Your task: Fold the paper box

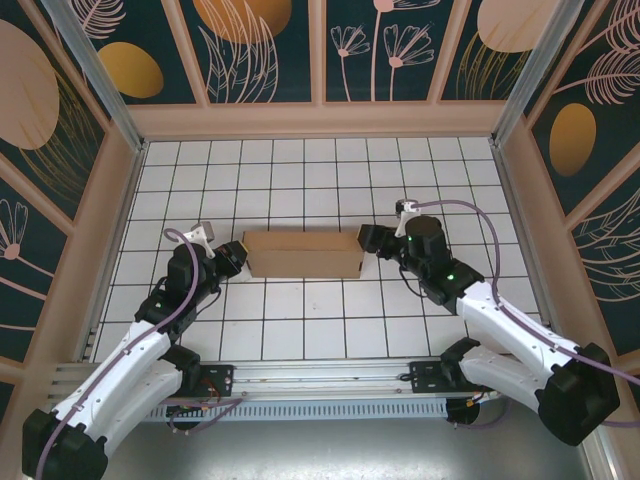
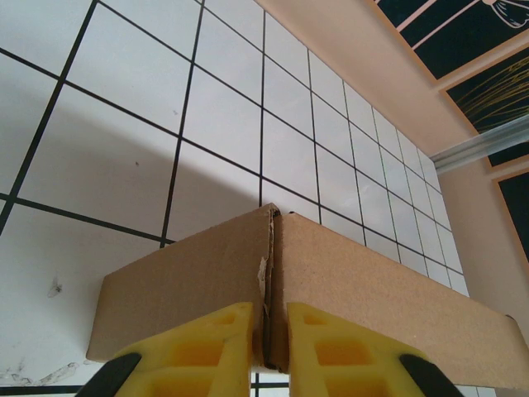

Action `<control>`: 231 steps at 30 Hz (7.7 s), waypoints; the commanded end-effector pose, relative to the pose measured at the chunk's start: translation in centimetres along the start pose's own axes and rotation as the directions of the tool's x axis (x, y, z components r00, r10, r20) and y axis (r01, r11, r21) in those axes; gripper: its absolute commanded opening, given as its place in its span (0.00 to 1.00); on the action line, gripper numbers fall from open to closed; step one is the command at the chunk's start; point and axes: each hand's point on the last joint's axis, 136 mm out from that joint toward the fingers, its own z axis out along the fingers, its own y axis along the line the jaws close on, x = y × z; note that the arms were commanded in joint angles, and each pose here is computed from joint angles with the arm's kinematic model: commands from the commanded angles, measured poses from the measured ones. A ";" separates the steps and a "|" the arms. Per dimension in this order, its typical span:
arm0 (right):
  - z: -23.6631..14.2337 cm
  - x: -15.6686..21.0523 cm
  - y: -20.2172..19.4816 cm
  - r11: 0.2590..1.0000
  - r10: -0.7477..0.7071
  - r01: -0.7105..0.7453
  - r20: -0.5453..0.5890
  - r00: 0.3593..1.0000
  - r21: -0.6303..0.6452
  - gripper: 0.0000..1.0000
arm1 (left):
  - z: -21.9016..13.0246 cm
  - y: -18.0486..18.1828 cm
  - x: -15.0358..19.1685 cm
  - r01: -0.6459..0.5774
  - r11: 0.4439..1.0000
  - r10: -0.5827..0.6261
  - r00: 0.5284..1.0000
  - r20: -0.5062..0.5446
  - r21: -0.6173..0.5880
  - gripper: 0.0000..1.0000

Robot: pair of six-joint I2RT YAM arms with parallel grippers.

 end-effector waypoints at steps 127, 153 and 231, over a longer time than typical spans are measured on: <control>5.5 12.2 -7.6 0.984 0.132 -0.080 -0.342 0.930 0.159 0.34 | 5.7 4.5 8.9 -0.074 0.993 0.048 0.964 -0.263 -0.091 0.39; -4.0 -11.8 -3.4 0.919 -0.369 0.265 0.402 0.838 0.290 0.99 | -2.4 -2.8 -12.1 -0.563 0.640 0.761 0.555 0.334 -0.523 0.99; -0.9 -5.7 -22.8 0.859 -0.393 0.178 0.394 0.831 0.481 0.99 | 4.7 12.2 -13.0 -0.460 0.755 0.641 0.666 0.381 -0.468 0.99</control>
